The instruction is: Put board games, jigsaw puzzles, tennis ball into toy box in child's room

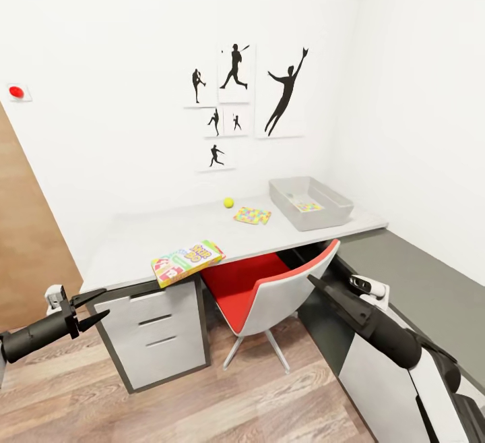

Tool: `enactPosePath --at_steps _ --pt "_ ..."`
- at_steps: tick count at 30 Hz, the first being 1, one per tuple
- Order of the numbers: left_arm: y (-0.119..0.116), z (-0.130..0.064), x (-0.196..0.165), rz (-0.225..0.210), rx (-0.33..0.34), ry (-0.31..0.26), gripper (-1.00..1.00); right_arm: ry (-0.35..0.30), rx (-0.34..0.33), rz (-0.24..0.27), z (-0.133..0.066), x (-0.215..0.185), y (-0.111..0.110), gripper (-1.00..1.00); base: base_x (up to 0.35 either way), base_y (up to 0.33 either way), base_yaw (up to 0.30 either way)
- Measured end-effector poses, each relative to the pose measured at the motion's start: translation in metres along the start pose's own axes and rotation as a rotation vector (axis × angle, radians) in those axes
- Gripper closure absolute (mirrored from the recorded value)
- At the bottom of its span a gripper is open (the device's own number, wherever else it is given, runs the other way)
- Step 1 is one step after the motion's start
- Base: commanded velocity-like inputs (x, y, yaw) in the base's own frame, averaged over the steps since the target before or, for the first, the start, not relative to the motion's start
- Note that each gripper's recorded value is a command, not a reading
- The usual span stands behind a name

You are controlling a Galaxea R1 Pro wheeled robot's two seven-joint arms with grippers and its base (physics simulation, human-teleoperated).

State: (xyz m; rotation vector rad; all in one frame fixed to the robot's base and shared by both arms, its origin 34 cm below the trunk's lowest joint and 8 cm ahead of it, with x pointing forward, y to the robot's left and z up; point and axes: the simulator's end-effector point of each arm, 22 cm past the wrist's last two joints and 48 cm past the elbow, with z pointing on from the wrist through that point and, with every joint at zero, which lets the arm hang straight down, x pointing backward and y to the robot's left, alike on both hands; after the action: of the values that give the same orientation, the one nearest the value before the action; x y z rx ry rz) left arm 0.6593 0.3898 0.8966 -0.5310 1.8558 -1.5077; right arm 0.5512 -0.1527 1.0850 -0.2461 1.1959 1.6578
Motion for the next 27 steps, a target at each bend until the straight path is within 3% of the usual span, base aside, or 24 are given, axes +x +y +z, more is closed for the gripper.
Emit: enactPosePath --at_steps 27 --pt "0.036 0.001 0.009 0.002 0.005 -0.006 -1.00 -0.002 0.003 -0.002 -0.018 0.027 -0.022 -1.00 0.000 0.000 0.000"
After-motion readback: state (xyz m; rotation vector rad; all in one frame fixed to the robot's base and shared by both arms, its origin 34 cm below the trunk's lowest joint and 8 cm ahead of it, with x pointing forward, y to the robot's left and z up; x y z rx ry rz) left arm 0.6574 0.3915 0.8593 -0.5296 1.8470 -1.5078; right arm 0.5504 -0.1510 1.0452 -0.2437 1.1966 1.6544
